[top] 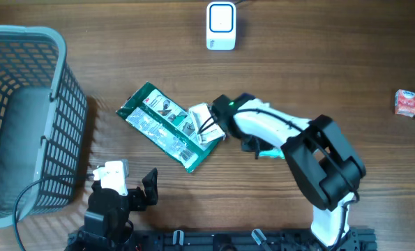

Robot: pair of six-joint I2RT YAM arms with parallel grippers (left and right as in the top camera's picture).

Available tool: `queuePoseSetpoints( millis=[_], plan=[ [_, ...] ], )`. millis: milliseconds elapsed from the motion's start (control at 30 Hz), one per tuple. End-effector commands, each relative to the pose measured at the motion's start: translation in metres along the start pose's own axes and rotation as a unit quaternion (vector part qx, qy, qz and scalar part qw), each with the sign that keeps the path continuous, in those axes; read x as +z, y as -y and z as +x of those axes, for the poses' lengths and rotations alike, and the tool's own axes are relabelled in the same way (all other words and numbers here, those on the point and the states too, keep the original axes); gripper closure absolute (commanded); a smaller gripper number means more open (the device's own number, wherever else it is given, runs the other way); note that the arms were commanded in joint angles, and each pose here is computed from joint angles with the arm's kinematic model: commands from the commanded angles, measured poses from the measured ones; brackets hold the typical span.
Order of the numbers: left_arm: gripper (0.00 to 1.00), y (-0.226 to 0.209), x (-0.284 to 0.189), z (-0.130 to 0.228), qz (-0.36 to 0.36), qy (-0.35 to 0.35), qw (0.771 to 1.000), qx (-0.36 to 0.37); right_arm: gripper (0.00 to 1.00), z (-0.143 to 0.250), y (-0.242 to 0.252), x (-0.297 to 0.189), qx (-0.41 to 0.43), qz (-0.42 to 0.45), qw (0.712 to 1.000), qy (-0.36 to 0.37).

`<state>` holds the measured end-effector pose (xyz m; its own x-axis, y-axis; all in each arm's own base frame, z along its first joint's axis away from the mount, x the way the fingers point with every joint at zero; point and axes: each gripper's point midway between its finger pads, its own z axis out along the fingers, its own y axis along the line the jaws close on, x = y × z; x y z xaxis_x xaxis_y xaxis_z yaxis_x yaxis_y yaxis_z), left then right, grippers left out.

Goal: Scan the item barcode
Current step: 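Grasp the teal wipes pack with the right gripper, then present the teal pack to the scanner and set it at right edge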

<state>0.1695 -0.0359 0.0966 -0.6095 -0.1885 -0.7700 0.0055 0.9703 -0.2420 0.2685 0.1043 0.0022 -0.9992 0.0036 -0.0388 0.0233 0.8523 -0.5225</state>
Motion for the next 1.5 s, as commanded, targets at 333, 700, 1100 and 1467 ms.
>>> queuePoseSetpoints(
  millis=[333,700,1100,1467],
  plan=[
    [0.0,0.001,0.0,-0.001,0.003,0.003,1.0,-0.003,0.96,0.008,-0.052,-0.226,-0.242,-0.61,0.752,0.06],
    [0.0,0.001,0.0,-0.001,0.003,0.003,1.0,-0.003,0.96,0.04,-0.017,-0.361,-0.314,-0.847,0.418,0.094],
    [0.0,0.001,0.0,-0.001,0.003,0.003,1.0,-0.003,0.96,0.024,-0.006,-0.394,-0.224,-0.853,0.452,-0.133],
    [0.0,0.001,0.0,-0.001,0.003,0.003,1.0,-0.003,0.96,-0.125,-0.048,-0.313,-0.174,-0.586,0.677,0.41]
  ],
)
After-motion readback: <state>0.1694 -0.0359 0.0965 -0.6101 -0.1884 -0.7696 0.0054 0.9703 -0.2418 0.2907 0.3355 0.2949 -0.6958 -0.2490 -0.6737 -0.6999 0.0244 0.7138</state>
